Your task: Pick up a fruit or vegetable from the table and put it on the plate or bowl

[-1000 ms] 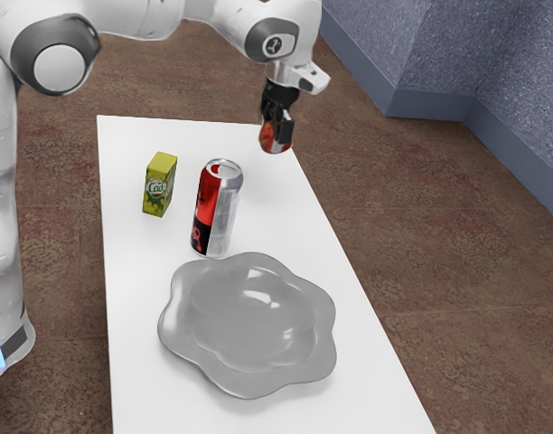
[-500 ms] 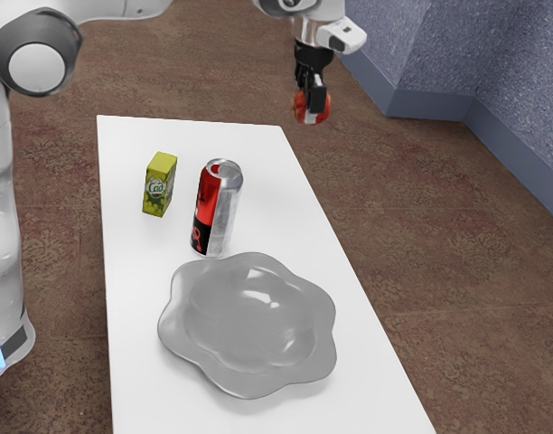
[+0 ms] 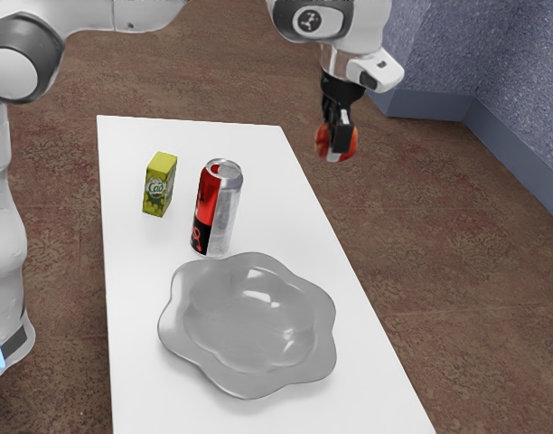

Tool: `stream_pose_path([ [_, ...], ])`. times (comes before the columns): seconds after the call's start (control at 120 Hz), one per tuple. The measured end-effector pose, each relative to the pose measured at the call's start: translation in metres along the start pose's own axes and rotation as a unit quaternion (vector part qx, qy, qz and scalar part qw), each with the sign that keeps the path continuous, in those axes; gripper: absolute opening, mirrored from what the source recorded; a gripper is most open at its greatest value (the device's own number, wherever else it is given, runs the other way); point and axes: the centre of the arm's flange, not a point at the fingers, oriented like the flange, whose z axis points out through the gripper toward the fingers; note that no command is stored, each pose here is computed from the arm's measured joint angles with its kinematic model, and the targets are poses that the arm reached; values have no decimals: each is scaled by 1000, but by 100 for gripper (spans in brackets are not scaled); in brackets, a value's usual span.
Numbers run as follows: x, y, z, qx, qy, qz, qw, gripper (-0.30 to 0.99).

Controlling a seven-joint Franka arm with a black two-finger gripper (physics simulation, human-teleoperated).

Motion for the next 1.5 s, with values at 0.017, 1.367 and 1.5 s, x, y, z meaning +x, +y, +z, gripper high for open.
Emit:
stream_pose_path([
  [0.017,0,5,0,0,0,0,1000,34],
  [1.367,-21,211,91,18,-98,-21,995,40],
  [1.5,-17,190,109,18,-102,-39,994,40],
])
